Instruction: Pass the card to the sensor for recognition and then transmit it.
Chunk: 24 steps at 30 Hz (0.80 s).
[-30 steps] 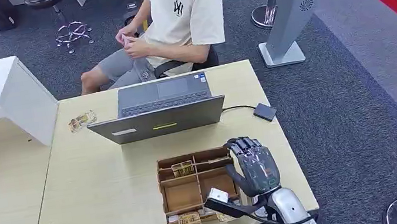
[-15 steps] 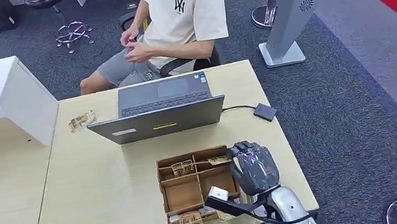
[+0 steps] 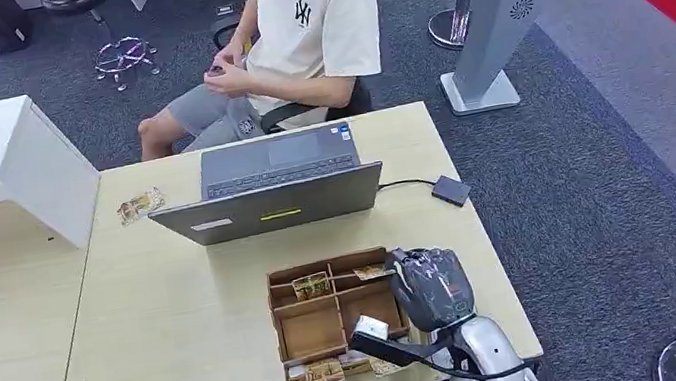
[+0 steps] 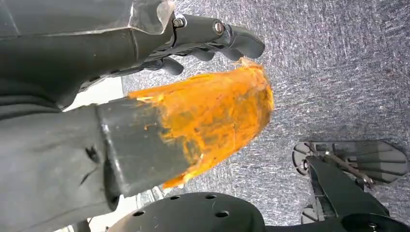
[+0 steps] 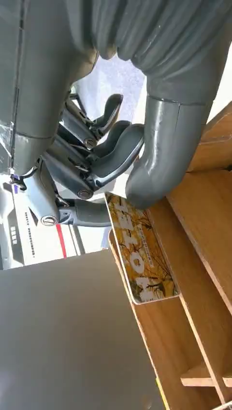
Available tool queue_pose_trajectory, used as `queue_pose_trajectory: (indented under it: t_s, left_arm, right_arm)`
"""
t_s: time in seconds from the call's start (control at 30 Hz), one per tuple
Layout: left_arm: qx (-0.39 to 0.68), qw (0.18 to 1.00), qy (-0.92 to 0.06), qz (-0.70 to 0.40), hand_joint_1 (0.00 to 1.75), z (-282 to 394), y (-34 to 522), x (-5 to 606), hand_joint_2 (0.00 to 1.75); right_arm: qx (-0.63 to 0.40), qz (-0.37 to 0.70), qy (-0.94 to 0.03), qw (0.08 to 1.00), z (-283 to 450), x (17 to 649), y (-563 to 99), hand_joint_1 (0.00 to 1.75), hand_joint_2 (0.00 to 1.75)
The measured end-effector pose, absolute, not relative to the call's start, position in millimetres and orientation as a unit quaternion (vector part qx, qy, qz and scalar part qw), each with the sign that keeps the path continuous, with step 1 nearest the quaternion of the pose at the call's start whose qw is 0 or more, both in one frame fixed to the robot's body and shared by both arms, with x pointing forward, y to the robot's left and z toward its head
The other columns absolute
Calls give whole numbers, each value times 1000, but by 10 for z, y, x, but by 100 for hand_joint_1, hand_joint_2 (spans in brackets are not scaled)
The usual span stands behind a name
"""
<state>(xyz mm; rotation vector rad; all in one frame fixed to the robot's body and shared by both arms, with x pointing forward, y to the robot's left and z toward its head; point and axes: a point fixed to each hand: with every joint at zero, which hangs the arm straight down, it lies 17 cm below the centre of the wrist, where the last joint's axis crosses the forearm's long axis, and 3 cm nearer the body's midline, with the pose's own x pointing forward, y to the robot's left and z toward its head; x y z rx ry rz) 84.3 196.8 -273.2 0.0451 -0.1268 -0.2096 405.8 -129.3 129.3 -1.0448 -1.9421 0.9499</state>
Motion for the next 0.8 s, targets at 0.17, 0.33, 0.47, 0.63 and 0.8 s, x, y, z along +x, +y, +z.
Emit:
queue_pose_trajectory:
  t_s: [0.17,0.33,0.47,0.63,0.8]
  left_arm:
    - [23,992,-63,-104,0,-2732,1969,842,0]
    - [22,993,-68,-92,0,-2732,1974,854,0]
    - [22,994,-68,-85,0,-2733,1978,853,0]
    - [22,994,-71,-77,0,-2734,1985,857,0]
    - [23,995,-71,-73,0,-2735,1993,858,0]
  right_arm:
    - [-384,337,-770,382,1328,4063,-1349,175,175]
    - [-268,159,-813,491,1549,4128,-1679,175,175]
    - [-207,85,-843,489,1916,4080,-1792,175,175]
    - [-152,12,-875,460,2340,3924,-1964,175,175]
    - [-115,-22,-887,446,2547,3819,-2059,175,175]
